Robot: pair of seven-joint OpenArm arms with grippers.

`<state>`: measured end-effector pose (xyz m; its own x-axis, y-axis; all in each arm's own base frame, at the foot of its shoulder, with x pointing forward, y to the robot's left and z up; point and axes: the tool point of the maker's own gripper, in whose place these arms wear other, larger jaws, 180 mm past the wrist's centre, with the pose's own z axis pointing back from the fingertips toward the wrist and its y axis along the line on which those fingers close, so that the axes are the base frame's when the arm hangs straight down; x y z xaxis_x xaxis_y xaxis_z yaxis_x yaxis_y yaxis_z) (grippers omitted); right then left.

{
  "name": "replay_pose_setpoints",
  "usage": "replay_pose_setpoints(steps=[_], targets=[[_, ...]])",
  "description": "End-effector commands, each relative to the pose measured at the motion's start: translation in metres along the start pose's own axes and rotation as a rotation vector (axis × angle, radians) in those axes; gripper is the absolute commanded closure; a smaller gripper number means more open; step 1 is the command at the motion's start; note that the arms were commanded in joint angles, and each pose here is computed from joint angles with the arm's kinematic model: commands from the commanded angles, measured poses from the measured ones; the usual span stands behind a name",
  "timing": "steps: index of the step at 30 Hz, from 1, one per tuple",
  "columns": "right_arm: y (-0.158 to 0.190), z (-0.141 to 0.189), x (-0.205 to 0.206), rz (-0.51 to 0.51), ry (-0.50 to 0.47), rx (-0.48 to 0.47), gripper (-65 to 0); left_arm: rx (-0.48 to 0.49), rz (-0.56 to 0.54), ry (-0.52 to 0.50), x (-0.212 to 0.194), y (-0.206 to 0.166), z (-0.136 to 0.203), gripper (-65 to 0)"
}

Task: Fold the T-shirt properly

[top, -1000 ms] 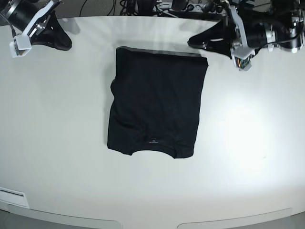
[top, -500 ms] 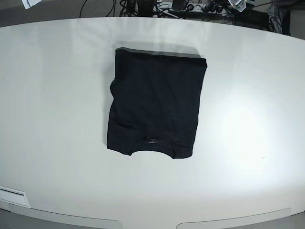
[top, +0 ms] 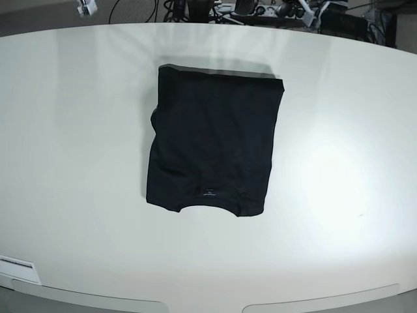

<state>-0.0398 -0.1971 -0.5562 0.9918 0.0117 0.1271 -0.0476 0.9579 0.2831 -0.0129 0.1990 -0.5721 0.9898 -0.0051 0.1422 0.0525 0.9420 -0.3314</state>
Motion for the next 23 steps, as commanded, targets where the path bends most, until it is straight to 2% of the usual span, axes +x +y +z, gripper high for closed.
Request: replay_pose_setpoints(steps=[1, 4, 6, 8, 10, 12, 14, 18, 23], targets=[[-0.002, -0.007, -0.001, 0.021, 0.004, -0.01, 0.0, 0.046, -0.013, -0.006, -0.001, 0.013, -0.008, 0.0], [-0.006, -0.039, -0.002, 0.102, 0.04, -0.071, 0.0, 0.122, -0.082, -0.057, 0.004, 0.027, -0.04, 0.0], [-0.011, -0.056, -0.003, 0.159, 0.043, -0.138, 0.0, 0.144, -0.117, -0.103, 0.01, 0.022, -0.056, 0.0], [-0.009, -0.071, -0.006, 0.186, 0.054, -0.186, 0.0, 0.18, -0.137, -0.106, 0.011, 0.014, -0.07, 0.0], [0.007, -0.084, -0.014, 0.192, 0.106, -0.174, 0.0, 0.192, -0.131, -0.083, 0.006, -0.002, -0.082, 0.0], [0.028, -0.093, -0.023, 0.19, 0.134, -0.157, 0.0, 0.152, -0.109, -0.035, -0.006, -0.026, -0.092, 0.0], [0.045, -0.098, -0.023, 0.18, 0.121, -0.163, 0.0, 0.132, -0.078, -0.04, -0.013, -0.045, -0.097, 0.0], [0.077, -0.108, -0.017, 0.206, 0.103, -0.13, 0.0, 0.143, -0.113, -0.048, -0.014, -0.06, -0.102, 0.0], [0.1, -0.114, 0.009, 0.195, 0.032, -0.104, 0.0, 0.12, -0.117, -0.074, -0.007, -0.077, -0.106, 0.0]])
